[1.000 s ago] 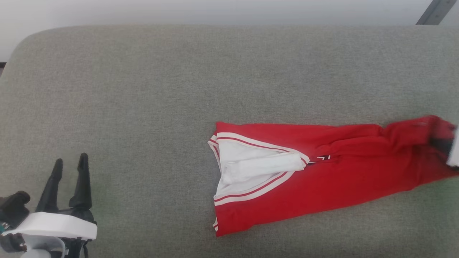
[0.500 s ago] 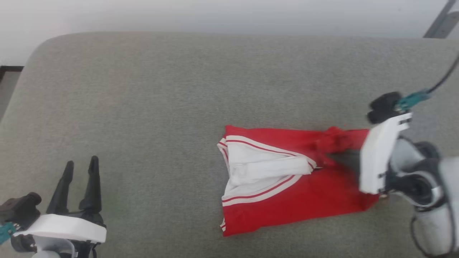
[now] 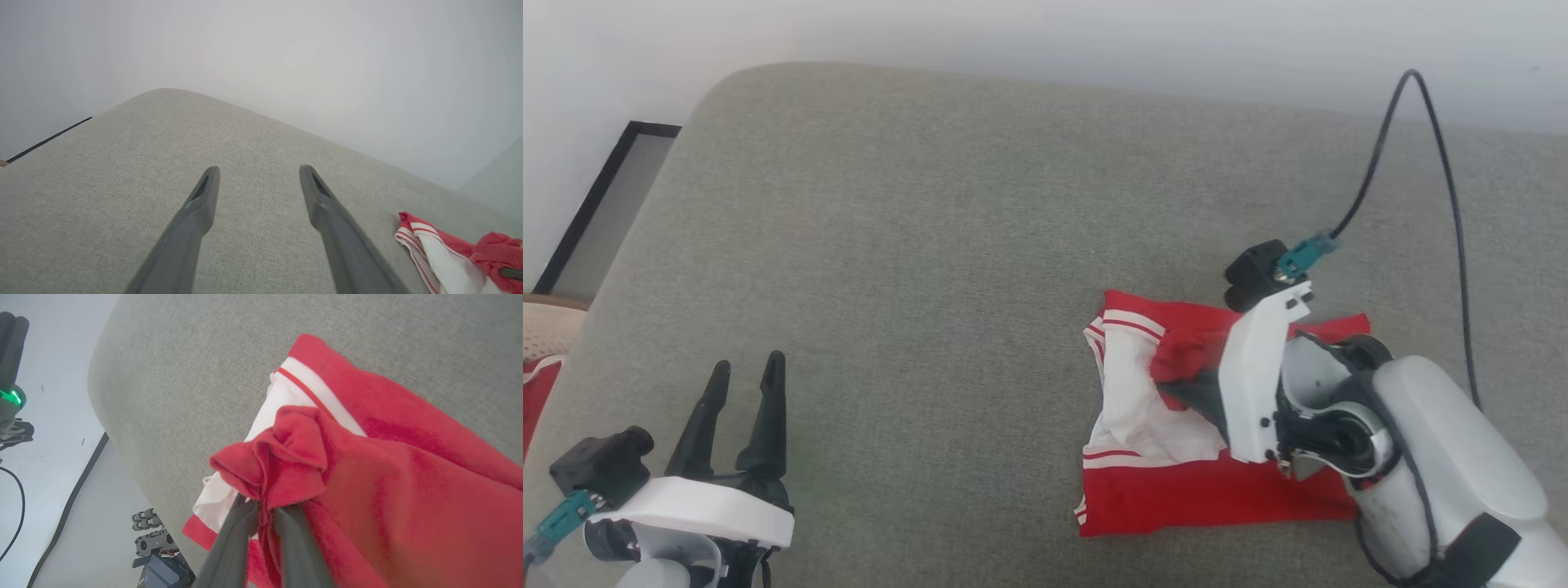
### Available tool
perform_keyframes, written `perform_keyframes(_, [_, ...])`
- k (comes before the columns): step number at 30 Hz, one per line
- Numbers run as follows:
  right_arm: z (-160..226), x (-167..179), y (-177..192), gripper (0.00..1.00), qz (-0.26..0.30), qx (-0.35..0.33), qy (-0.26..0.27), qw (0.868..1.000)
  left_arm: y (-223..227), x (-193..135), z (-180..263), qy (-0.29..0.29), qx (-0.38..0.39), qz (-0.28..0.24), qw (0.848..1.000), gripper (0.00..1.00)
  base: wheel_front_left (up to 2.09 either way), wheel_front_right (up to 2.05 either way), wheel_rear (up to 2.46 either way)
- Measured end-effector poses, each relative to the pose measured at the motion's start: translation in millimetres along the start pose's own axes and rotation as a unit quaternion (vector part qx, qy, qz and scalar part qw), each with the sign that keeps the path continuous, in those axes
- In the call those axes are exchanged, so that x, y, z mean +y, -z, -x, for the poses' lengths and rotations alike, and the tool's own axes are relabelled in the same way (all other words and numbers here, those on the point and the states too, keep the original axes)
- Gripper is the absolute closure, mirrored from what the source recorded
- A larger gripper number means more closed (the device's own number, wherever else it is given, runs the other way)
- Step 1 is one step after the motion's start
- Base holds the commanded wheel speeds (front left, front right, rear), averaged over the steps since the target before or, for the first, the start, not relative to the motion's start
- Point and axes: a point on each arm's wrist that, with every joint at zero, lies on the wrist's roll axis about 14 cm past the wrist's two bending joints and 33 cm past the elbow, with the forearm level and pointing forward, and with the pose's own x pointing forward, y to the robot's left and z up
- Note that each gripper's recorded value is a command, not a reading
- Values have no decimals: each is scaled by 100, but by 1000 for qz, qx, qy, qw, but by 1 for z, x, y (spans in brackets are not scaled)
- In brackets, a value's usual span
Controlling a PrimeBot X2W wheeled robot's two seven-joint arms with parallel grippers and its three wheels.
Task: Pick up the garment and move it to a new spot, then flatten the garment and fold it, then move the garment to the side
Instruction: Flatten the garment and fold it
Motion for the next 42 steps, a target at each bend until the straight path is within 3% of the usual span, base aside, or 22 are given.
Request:
perform_keyframes(1, [-5,6,-1,0,3,1,-7,1000,-2,4,2,-6,-3,2,1000,0,0,0,0])
perform_keyframes(10, [9,16,-23,0,24,-35,-16,999,-5,1,0,-3,-10,11,1000,0,0,0,0])
perform_keyframes(20, [77,-40,-51,0,30,-146,81,985,-2,-17,-14,28,-6,10,1000,0,0,0,0])
perform_keyframes(28, [142,-89,-45,0,15,-256,179,950,4,-31,-24,54,4,0,999,0,0,0,0])
perform_keyframes(36, [211,-124,-28,0,34,-361,276,890,7,-43,-28,77,11,-8,997,0,0,0,0])
perform_keyframes(42, [237,-136,2,0,30,-401,317,859,6,-44,-24,83,13,-12,996,0,0,0,0])
